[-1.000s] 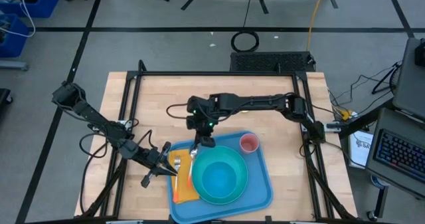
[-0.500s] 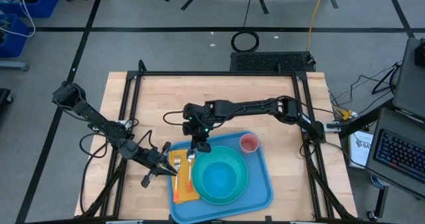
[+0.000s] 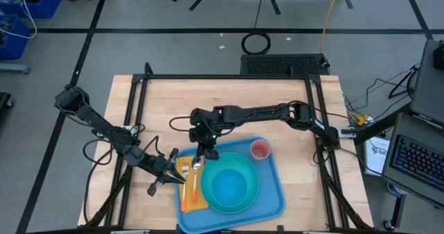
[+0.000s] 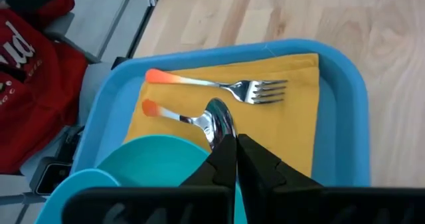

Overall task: Set up tray
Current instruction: Put the spoon on top of the napkin to the right of the fork

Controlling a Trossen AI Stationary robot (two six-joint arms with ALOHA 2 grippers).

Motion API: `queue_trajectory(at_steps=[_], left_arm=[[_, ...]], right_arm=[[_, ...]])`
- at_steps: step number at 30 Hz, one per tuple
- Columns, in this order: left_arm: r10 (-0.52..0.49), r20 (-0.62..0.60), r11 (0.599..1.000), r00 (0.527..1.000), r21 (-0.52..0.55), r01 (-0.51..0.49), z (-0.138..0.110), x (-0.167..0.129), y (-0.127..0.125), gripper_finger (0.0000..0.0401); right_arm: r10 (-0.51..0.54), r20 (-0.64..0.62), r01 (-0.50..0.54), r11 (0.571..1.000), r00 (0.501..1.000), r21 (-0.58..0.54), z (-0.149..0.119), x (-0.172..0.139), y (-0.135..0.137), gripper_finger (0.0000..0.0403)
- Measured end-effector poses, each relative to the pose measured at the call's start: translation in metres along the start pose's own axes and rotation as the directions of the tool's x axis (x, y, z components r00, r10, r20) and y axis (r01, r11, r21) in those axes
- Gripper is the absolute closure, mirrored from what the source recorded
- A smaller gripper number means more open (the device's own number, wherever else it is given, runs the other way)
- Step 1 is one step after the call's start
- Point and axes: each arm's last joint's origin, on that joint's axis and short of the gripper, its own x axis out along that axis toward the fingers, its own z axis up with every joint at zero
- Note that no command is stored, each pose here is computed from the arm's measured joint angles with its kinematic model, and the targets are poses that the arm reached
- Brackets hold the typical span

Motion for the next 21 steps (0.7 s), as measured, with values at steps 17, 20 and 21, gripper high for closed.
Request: queue_trajectory(at_steps=[17, 20, 21], left_arm=[[0.002, -0.016, 1.0, 1.0, 0.0, -0.002, -0.002, 0.0, 0.0, 0.0364], [0.002, -0.016, 1.0, 1.0, 0.0, -0.002, -0.002, 0.0, 0.0, 0.0364], [0.003, -0.016, 1.0, 1.0, 0.0, -0.003, -0.002, 0.0, 0.0, 0.0364]], right_arm=[[0.008, 0.026, -0.008, 1.0, 1.0, 0.007, 0.001, 0.008, -0.001, 0.0403], [0.009, 0.039, -0.009, 1.0, 0.999, -0.004, -0.001, 0.012, -0.002, 0.0403], [0.01, 0.041, -0.01, 1.0, 0.999, -0.005, -0.003, 0.013, -0.003, 0.0403]])
